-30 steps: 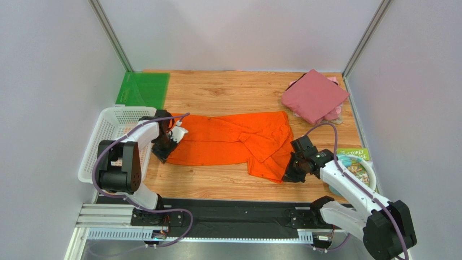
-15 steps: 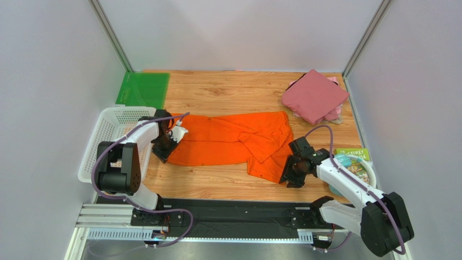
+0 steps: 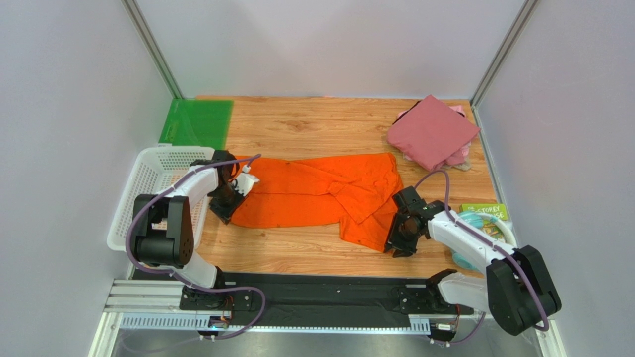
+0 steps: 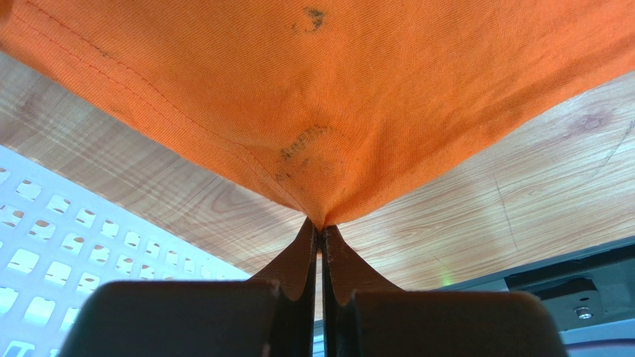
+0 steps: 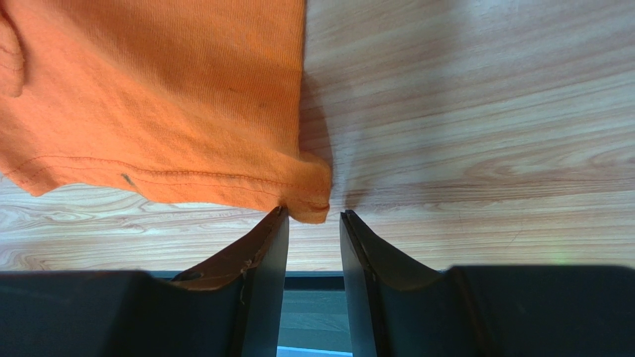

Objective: Fold and stack the t-shirts
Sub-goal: Fold the tshirt

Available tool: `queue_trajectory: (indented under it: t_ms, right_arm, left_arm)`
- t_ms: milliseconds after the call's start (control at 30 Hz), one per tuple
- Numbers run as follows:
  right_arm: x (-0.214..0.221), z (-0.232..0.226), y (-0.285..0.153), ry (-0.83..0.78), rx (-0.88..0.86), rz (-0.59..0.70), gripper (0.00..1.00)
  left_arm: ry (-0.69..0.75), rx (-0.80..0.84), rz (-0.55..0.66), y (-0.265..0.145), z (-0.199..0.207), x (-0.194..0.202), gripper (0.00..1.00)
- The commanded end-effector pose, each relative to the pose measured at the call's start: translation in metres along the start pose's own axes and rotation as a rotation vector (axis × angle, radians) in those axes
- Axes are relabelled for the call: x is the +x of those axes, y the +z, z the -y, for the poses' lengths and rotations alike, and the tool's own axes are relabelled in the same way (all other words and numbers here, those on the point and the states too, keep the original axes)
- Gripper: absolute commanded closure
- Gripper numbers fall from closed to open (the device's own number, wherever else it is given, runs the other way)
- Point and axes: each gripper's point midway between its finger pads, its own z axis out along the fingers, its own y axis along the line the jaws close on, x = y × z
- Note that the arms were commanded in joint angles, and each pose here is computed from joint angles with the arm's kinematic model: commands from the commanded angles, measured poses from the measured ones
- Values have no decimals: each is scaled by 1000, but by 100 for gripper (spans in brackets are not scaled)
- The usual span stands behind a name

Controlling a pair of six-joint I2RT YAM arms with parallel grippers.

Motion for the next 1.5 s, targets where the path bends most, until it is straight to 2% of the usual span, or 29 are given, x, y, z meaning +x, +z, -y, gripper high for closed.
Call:
queue_trajectory:
  t_ms: [0,200,467,633,1000,1467]
  right_arm:
    - [-20,-16,-3,-20,-37,70,64]
    - [-24,-20,6,-10,-47,70,76]
    - [-23,-17,14,-10,-37,59,81]
    - [-24,-20,7,-17,-56,72,100]
    - [-15,-4,-38,-7,-50,139,100]
    - [26,16,-76,42,-85,96,100]
  left_arm:
    - [10,8,26,-6,1,-1,100]
    - [15,4,23,-7,1,0,100]
    - [15,6,21,-7,1,1,100]
    - [10,7,18,-7,1,1,100]
    - [56,4,31,-26,2,2,100]
    - [99,5,72,-54,9,4,100]
